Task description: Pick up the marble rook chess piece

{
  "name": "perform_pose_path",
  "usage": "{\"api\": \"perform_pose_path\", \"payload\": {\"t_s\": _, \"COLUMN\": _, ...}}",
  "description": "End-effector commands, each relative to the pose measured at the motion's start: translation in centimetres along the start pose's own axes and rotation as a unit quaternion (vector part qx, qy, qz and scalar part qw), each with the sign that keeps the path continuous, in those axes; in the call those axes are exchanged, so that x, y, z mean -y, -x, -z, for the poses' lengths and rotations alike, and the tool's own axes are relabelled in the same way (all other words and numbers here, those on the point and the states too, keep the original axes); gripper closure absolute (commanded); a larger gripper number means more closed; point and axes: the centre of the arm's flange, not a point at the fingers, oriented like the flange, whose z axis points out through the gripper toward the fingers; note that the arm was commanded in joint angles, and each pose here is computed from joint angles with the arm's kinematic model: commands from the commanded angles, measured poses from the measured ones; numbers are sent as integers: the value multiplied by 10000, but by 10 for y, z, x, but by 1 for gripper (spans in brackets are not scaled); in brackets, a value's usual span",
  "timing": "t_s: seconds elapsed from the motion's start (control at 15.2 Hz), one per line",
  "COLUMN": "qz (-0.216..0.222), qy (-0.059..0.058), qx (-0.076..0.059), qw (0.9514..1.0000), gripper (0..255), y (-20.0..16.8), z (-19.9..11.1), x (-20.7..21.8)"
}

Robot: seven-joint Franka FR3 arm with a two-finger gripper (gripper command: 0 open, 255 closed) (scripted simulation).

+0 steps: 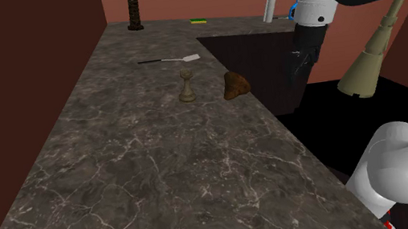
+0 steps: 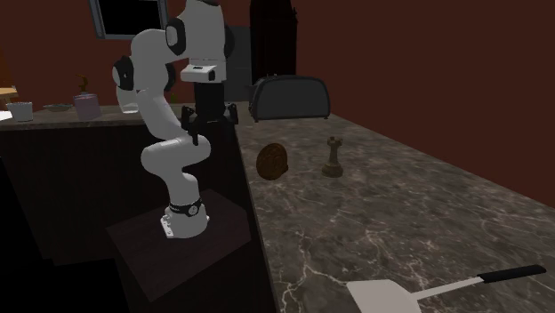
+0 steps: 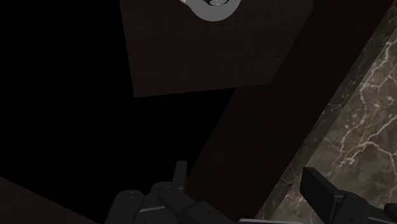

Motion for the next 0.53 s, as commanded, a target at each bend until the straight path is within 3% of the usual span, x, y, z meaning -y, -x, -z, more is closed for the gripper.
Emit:
{"api": "perform_pose_path", "payload": {"t_s": 0.0, "qz": 0, "qy": 0, "qx": 0, "qw": 10000, "gripper": 0, "y": 0, "z": 0, "x": 0}}
{"api": "perform_pose_path", "payload": {"t_s": 0.46, "qz": -226, "qy": -54, "qx": -42, "qw": 9997, "gripper": 0, "y": -57, "z": 18, "x": 68}}
